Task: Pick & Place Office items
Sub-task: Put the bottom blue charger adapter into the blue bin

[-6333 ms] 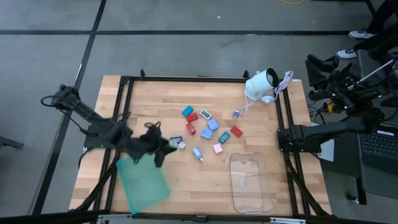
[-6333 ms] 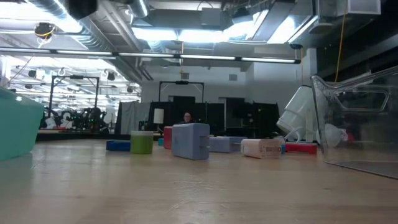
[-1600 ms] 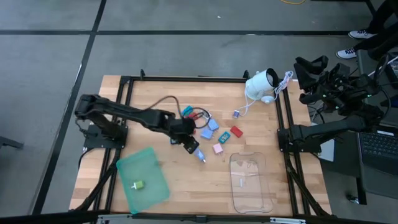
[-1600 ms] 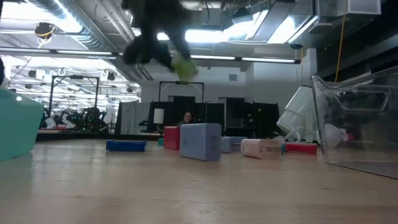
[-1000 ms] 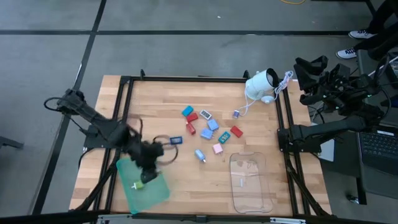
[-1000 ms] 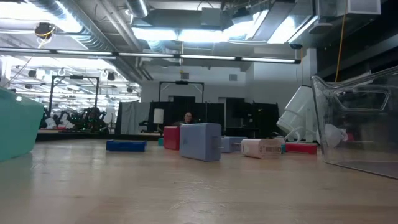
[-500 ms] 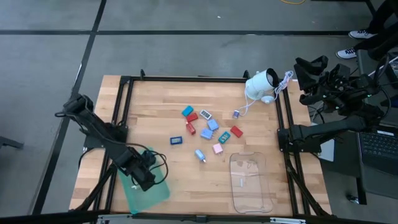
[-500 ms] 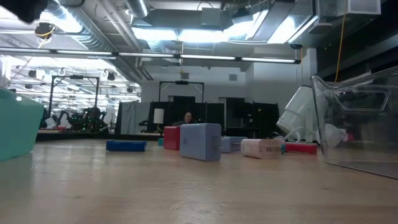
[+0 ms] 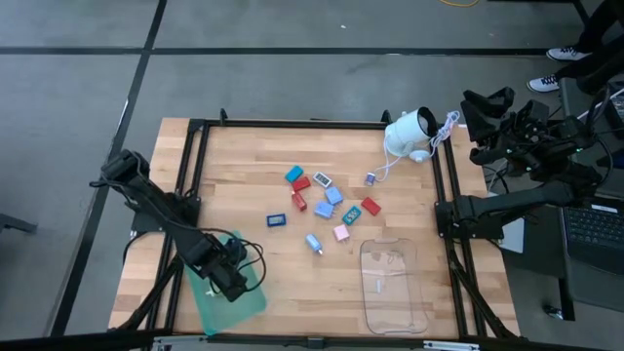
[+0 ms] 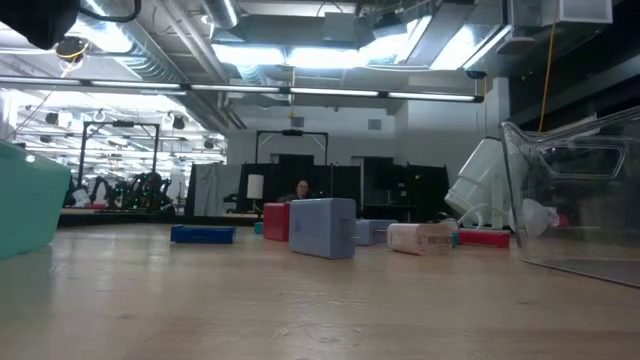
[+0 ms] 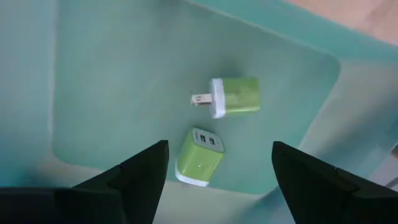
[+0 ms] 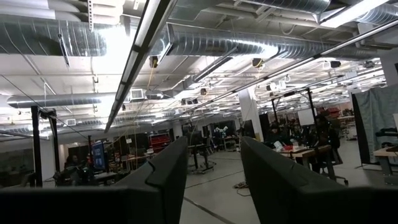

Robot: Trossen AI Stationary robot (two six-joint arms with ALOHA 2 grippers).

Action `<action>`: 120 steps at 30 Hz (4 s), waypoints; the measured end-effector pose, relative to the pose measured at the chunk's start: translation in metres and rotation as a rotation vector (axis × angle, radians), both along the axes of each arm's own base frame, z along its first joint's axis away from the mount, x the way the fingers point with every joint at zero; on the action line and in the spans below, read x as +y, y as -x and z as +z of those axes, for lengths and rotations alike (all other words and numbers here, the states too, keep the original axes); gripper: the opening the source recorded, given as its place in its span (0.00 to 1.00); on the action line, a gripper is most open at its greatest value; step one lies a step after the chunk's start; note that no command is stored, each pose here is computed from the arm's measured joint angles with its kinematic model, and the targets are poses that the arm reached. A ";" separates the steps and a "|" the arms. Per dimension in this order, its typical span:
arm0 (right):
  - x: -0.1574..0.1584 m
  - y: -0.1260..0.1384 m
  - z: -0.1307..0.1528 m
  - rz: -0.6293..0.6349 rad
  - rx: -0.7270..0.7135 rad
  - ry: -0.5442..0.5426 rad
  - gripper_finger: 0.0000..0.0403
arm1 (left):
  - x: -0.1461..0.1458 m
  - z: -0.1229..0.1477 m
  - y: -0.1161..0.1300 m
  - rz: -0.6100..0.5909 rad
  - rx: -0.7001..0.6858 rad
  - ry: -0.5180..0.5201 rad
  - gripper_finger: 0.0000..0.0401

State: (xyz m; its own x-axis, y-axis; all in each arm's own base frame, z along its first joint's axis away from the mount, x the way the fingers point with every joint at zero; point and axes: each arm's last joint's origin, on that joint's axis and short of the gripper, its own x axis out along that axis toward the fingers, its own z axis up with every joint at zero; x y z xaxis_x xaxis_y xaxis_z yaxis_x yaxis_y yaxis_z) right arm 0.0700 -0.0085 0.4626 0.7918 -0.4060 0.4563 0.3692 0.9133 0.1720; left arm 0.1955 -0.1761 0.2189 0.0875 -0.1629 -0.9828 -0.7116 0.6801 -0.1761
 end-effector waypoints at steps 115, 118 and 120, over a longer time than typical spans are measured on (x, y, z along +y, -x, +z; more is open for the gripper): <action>0.001 -0.005 -0.001 0.050 -0.006 -0.040 0.39 | 0.117 0.133 -0.053 0.693 -0.499 -0.905 0.28; 0.001 -0.005 -0.001 0.050 -0.006 -0.040 0.39 | 0.098 0.118 -0.048 0.653 -0.525 -0.845 0.28; 0.001 -0.005 -0.001 0.050 -0.006 -0.041 0.39 | 0.087 0.105 -0.043 0.599 -0.458 -0.767 0.28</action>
State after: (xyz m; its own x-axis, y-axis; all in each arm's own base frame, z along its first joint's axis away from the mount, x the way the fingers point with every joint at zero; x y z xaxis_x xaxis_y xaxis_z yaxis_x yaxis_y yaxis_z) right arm 0.0753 -0.0075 0.4615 0.8089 -0.3842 0.4450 0.3219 0.9228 0.2116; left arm 0.2388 -0.0892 0.3241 0.3344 0.6747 -0.6580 -0.9403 0.2855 -0.1851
